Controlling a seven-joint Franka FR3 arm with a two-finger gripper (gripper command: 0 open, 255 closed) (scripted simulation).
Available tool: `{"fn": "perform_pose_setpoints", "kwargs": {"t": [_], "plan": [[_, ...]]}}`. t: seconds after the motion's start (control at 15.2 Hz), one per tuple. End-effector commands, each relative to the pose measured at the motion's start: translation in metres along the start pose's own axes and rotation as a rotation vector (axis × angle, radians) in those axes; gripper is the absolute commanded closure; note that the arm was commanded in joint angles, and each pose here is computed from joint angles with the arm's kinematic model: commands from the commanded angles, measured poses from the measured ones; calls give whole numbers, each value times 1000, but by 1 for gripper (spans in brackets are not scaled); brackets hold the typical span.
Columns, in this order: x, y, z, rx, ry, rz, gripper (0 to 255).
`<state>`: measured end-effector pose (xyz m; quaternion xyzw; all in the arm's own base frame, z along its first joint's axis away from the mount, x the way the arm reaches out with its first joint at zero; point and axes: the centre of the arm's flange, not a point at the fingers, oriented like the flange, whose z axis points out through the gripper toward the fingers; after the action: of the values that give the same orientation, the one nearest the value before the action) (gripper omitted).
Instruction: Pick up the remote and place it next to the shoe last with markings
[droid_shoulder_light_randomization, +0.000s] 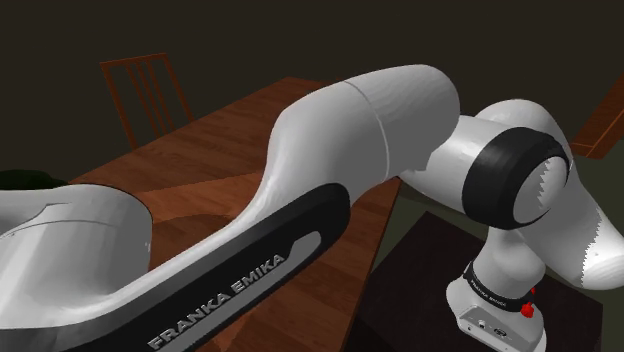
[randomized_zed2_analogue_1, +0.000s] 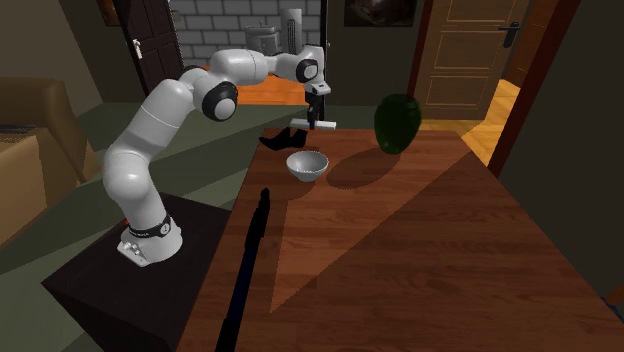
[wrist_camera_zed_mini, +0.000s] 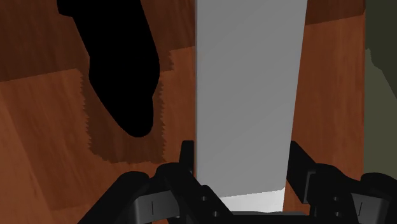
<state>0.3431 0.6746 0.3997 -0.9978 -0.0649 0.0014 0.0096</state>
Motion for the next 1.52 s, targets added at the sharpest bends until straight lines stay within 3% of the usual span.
{"fn": "perform_pose_setpoints", "kwargs": {"t": [0.0,0.59,1.06,1.12,1.45], "plan": [[-1,1,11,1,0,0,255],[-1,2,61,1,0,0,255],[-1,2,61,1,0,0,255],[1,0,61,1,0,0,0],[-1,2,61,1,0,0,0]]}}
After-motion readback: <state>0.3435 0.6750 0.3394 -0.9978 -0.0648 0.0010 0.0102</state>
